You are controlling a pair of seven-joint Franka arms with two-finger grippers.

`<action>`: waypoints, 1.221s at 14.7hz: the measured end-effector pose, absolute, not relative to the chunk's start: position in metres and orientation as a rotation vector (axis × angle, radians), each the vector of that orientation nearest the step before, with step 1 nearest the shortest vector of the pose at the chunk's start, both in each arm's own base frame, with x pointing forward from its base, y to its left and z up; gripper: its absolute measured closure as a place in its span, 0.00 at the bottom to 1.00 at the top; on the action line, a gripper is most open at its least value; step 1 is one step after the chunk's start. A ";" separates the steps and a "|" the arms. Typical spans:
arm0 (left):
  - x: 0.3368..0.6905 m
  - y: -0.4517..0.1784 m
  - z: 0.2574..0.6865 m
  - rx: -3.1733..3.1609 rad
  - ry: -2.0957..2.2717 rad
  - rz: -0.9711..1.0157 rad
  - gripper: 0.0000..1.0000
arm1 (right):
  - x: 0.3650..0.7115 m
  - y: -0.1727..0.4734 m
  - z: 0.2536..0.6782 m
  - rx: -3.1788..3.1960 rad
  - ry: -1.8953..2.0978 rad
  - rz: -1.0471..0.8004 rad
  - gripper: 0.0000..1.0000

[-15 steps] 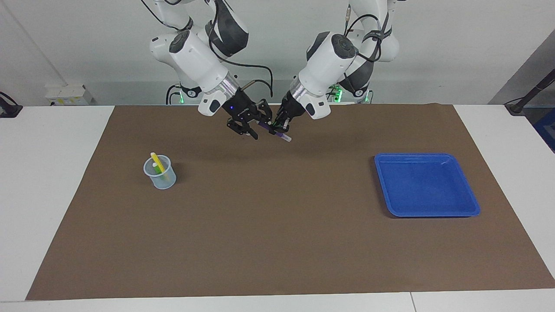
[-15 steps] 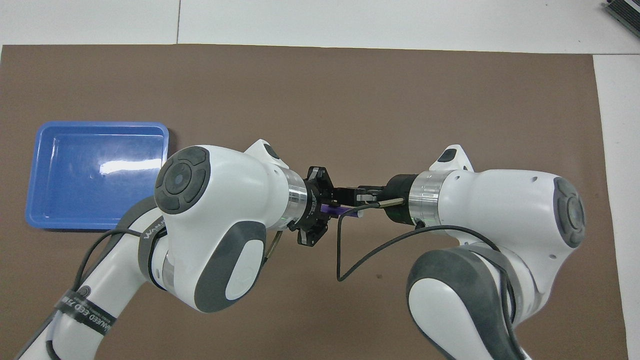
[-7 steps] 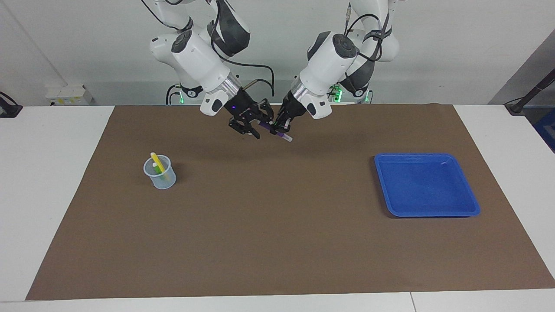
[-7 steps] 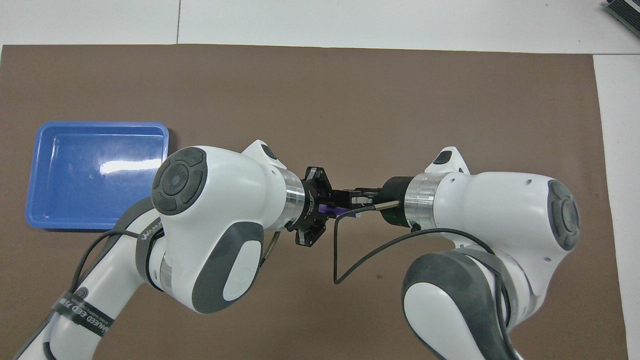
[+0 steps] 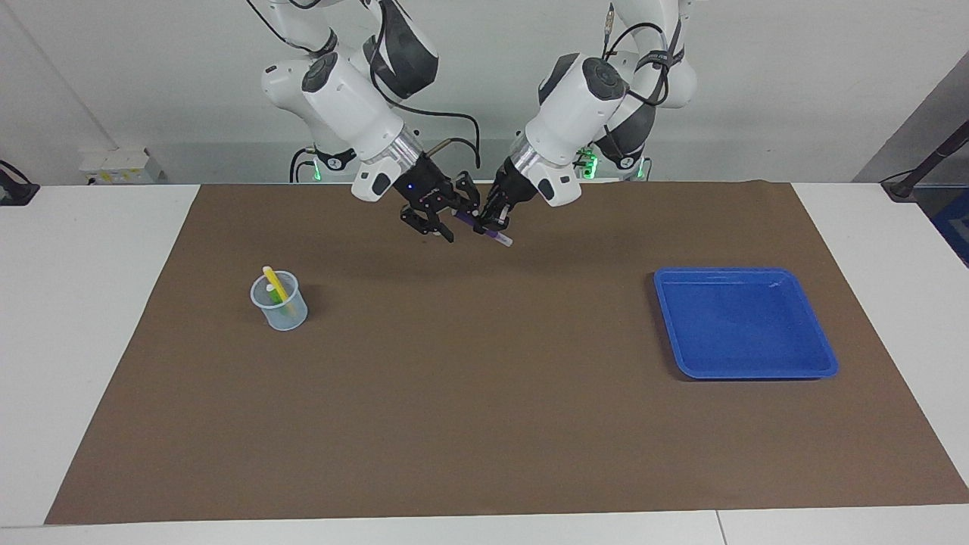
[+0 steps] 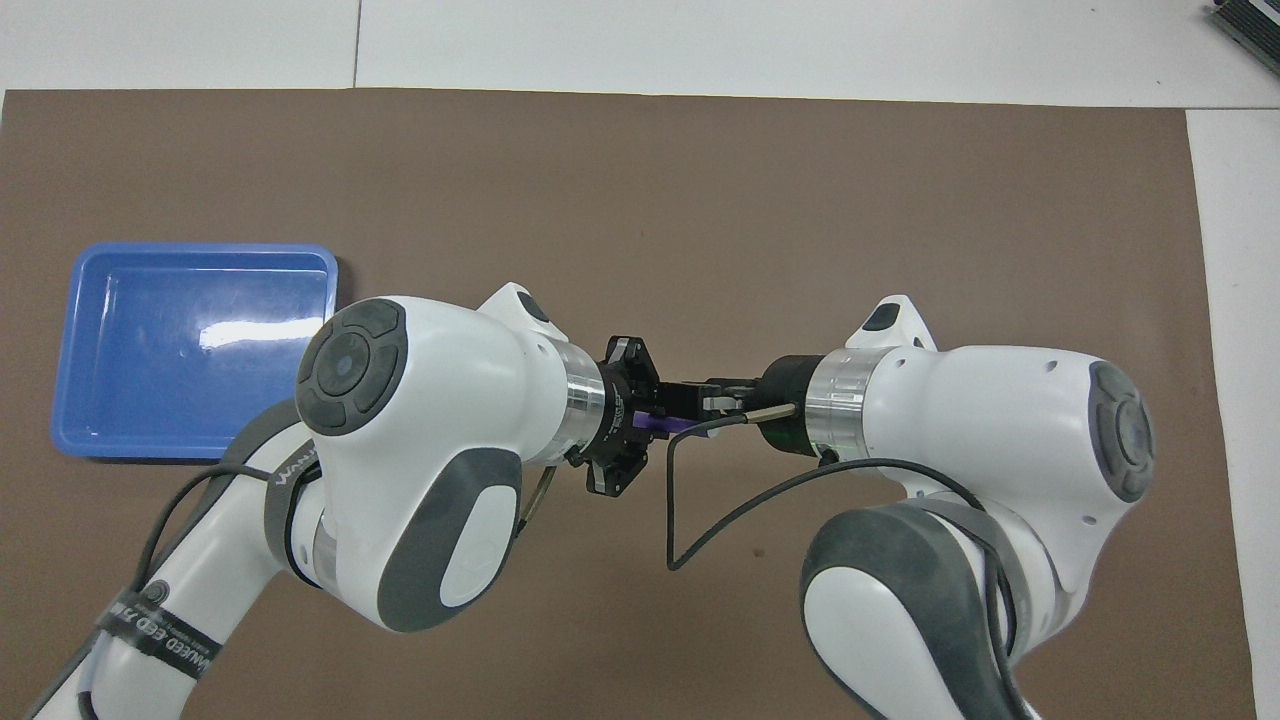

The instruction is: Transfer and insert pens with both arms

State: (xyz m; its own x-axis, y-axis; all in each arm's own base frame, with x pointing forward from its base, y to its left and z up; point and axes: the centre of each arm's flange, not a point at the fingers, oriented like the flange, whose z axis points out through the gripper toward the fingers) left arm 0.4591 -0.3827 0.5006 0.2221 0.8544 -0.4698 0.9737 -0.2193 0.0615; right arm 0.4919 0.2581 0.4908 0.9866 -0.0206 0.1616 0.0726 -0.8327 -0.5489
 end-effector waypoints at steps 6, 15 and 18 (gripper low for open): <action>0.460 -0.380 0.499 2.157 1.707 -0.484 0.83 | 0.491 0.259 0.490 -2.559 -0.100 -0.220 0.30; 0.471 -0.350 0.487 2.192 1.666 -0.446 0.83 | 0.483 0.268 0.491 -2.617 -0.230 -0.222 0.30; 0.471 -0.349 0.489 2.189 1.665 -0.442 0.83 | 0.483 0.267 0.491 -2.605 -0.197 -0.212 0.30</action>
State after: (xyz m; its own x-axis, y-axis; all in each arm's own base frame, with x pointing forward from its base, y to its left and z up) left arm 0.4713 -0.3494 0.4886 0.2590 0.8546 -0.4501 0.9653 -0.2450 0.0904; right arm 0.4832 0.2669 0.4910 0.9772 0.0991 0.1877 0.1796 -0.8571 -0.4829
